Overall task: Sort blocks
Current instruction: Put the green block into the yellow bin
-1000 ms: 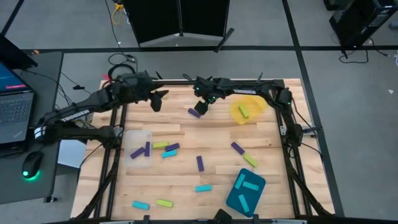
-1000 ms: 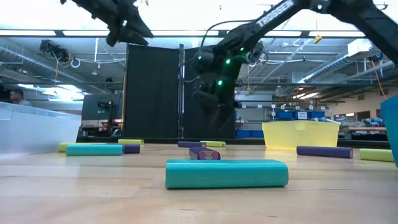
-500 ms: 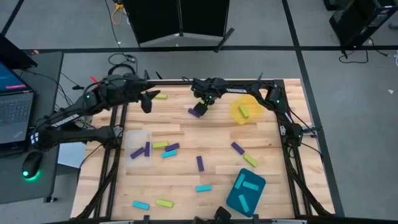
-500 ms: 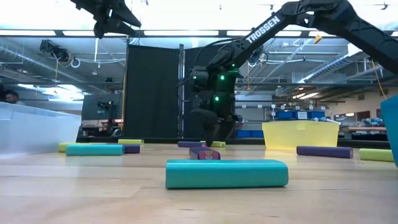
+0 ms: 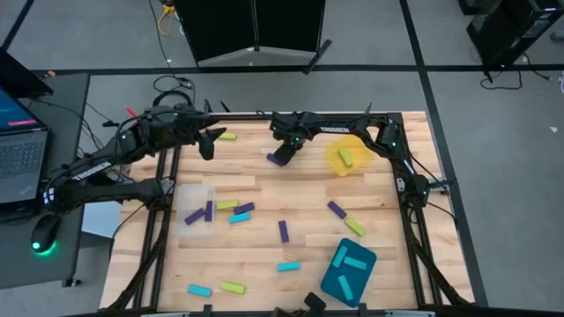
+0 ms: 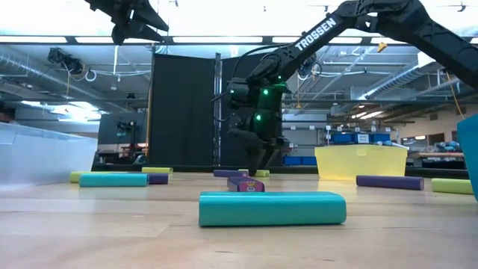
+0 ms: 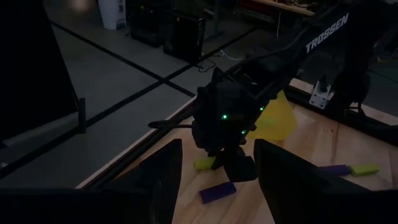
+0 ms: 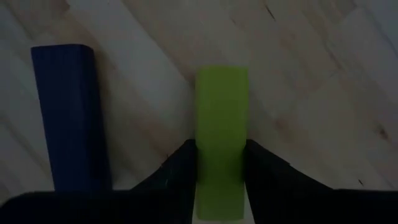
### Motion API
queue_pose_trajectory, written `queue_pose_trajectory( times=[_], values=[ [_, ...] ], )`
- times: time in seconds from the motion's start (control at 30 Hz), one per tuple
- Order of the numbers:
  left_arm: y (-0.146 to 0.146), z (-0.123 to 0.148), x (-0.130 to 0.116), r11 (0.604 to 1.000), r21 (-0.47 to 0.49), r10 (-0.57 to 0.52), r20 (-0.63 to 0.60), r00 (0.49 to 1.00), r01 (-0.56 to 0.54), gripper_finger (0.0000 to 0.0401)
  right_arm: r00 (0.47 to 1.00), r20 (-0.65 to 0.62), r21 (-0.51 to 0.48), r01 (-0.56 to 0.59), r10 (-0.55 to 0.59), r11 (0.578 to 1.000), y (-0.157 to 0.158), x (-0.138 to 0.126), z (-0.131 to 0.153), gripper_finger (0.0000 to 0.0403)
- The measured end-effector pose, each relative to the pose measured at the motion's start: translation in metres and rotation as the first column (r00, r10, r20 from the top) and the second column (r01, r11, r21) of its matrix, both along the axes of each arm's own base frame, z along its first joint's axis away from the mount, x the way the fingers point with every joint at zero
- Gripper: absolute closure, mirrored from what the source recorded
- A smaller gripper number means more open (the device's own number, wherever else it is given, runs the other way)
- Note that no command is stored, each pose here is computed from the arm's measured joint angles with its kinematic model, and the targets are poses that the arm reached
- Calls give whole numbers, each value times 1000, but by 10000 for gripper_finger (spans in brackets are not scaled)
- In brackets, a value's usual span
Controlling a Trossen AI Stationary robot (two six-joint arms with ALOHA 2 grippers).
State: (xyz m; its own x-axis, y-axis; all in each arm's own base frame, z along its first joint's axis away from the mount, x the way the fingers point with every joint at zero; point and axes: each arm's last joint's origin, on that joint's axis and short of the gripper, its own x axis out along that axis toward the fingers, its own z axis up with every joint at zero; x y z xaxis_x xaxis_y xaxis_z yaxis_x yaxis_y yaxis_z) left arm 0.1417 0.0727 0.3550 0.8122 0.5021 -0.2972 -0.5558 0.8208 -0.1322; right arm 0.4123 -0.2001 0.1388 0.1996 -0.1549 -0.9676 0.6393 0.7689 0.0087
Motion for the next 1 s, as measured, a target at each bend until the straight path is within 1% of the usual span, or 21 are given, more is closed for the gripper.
queue_pose_trajectory(
  times=[0.1,0.17,0.3,0.37,0.43,0.5,0.57,0.63,0.73,0.8,0.87,0.93,1.0],
  values=[
    [0,-1,1,1000,-19,6,5,1000,-6,195,1000,1,-25,4,-4,1000,0,-2,8,290],
    [1,-7,2,1000,-29,8,-3,1000,-8,195,1000,16,-52,3,-2,999,2,-4,21,290],
    [3,-25,6,997,-77,16,-44,999,-19,195,995,95,-136,1,12,991,11,-10,71,290],
    [4,-36,8,994,-105,20,-63,998,-27,195,995,100,-162,-2,19,987,20,-18,94,290],
    [4,-47,9,991,-133,6,-88,996,-18,195,994,109,-190,0,22,982,31,-28,120,290],
    [3,-59,10,985,-172,-15,-104,994,-3,195,993,118,-238,14,14,971,44,-43,147,290],
    [1,-72,11,977,-211,-36,-126,991,9,195,993,121,-284,40,-5,958,56,-60,165,290],
    [-2,-84,13,972,-233,-53,-130,990,21,195,993,110,-290,68,-37,955,64,-79,170,290],
    [-5,-99,19,965,-257,-81,-125,989,47,195,988,107,-266,138,-113,954,68,-112,166,290],
    [-6,-107,24,960,-276,-97,-148,984,53,195,979,99,-248,199,-179,948,70,-136,158,290],
    [-5,-112,31,954,-295,-106,-167,980,53,195,965,75,-227,261,-250,938,70,-158,143,290],
    [-4,-119,38,946,-318,-127,-205,970,57,195,948,65,-209,319,-312,924,70,-175,129,290],
    [-2,-122,47,942,-327,-155,-221,963,77,195,930,93,-196,366,-355,910,67,-188,122,290]
  ],
)
